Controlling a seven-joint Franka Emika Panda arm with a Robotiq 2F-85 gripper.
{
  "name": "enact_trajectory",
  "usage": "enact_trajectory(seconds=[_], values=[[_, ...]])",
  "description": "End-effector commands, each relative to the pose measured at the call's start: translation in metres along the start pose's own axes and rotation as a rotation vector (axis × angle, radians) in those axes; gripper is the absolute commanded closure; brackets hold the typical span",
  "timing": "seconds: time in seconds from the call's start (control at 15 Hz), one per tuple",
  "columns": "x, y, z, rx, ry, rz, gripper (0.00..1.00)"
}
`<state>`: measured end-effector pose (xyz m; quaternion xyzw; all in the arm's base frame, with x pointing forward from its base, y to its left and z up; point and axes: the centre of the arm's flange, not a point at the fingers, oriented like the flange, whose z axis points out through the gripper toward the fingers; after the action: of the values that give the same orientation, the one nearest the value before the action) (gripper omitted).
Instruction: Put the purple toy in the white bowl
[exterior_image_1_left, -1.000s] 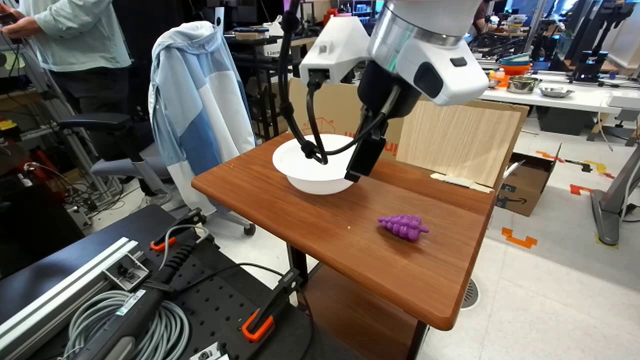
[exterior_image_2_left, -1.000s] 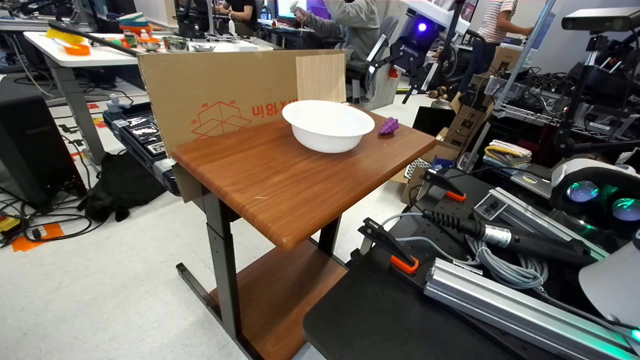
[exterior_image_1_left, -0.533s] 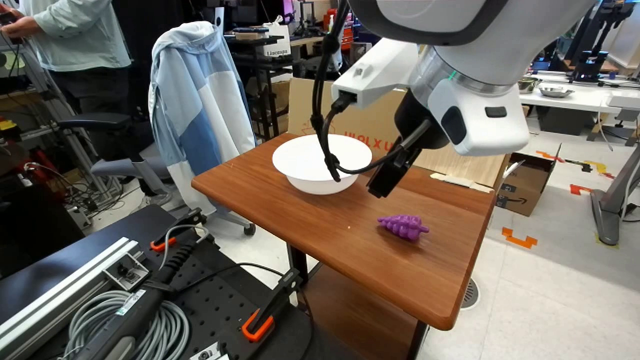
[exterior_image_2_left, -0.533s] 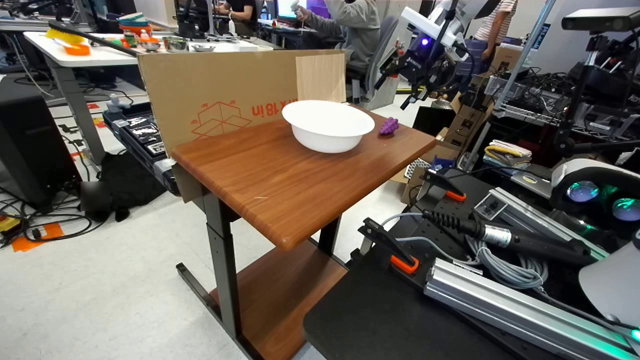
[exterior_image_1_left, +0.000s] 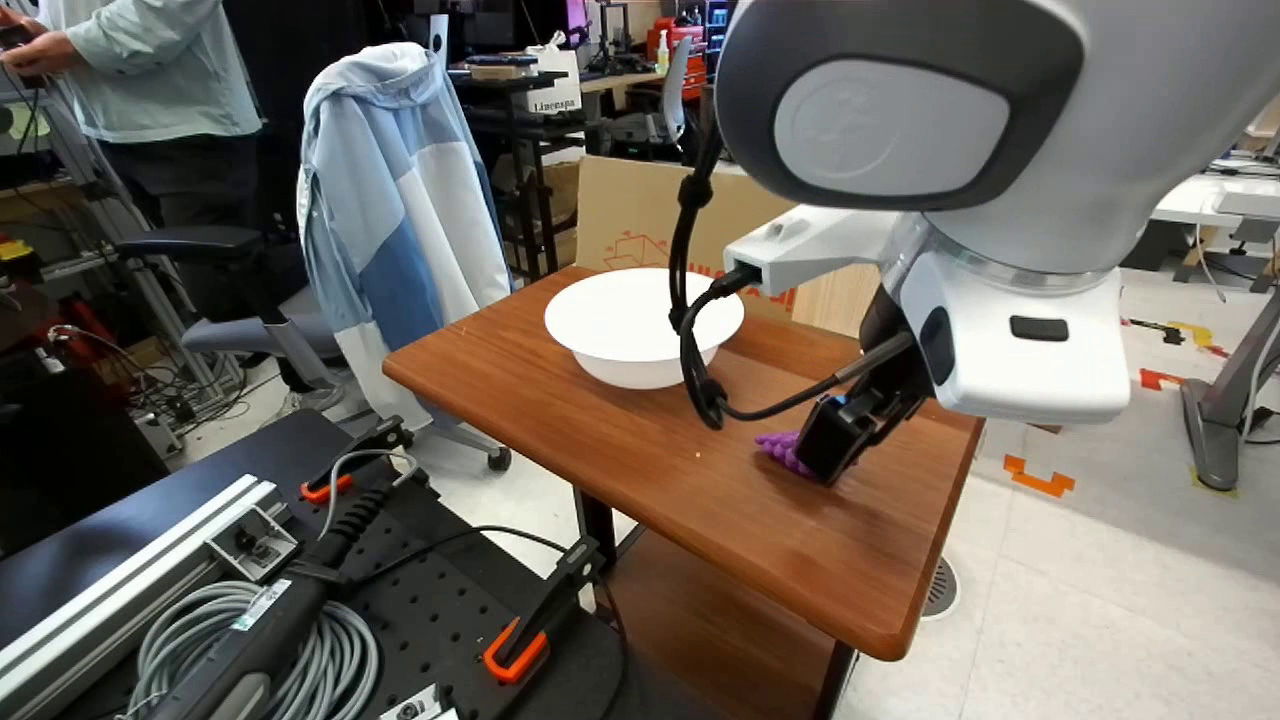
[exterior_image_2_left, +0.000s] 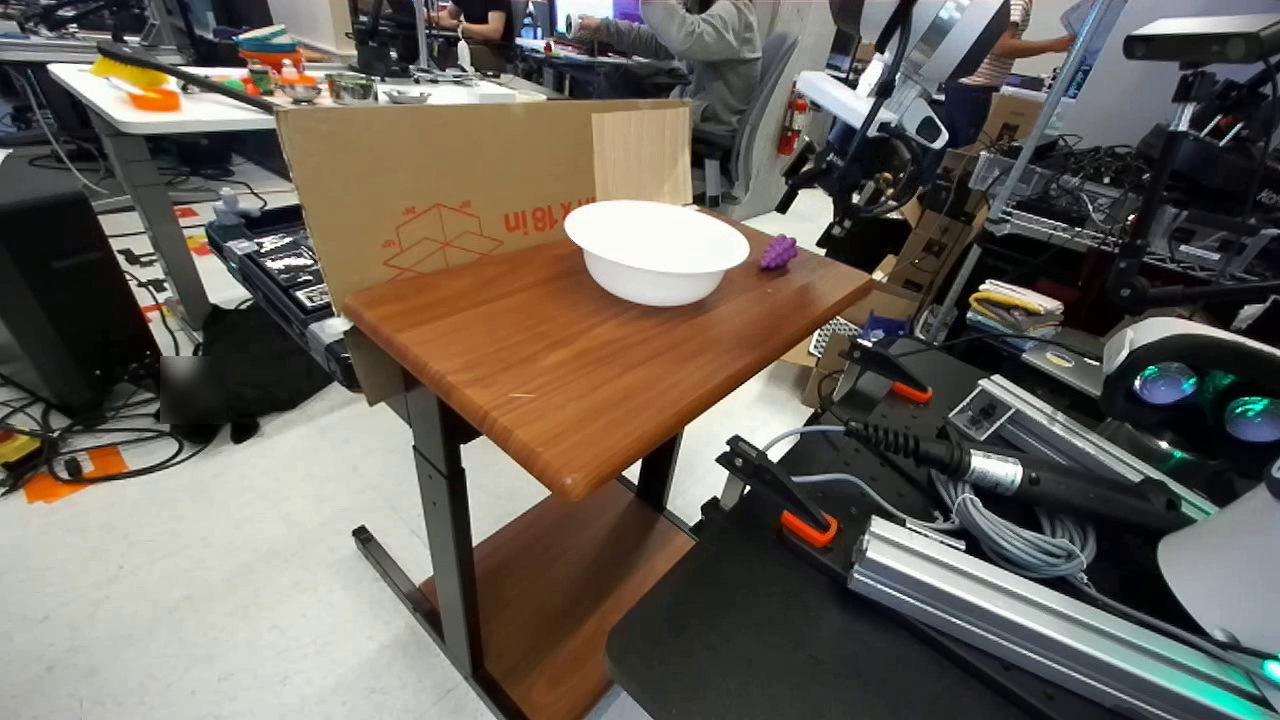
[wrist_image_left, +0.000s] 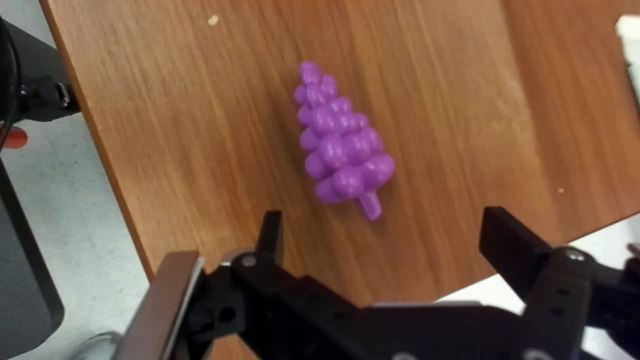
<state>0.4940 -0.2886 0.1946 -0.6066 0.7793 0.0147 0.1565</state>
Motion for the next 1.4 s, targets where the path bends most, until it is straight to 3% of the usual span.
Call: enact_trajectory(seconds=[0.0,0.33,0.93,1.07,1.33], values=[[-0.004,-0.012,0.013,-0.13,0.112,0.102,0.0],[-0.025,-0.016,0.023,-0.319,0.219,0.159,0.0],[-0.041,-0.047,0.018,-0.332,0.268,0.148,0.0],[-0.042,-0.049,0.024,-0.35,0.276,0.091,0.0],[-0.053,-0.052,0.033,-0.356,0.222,-0.142,0.0]])
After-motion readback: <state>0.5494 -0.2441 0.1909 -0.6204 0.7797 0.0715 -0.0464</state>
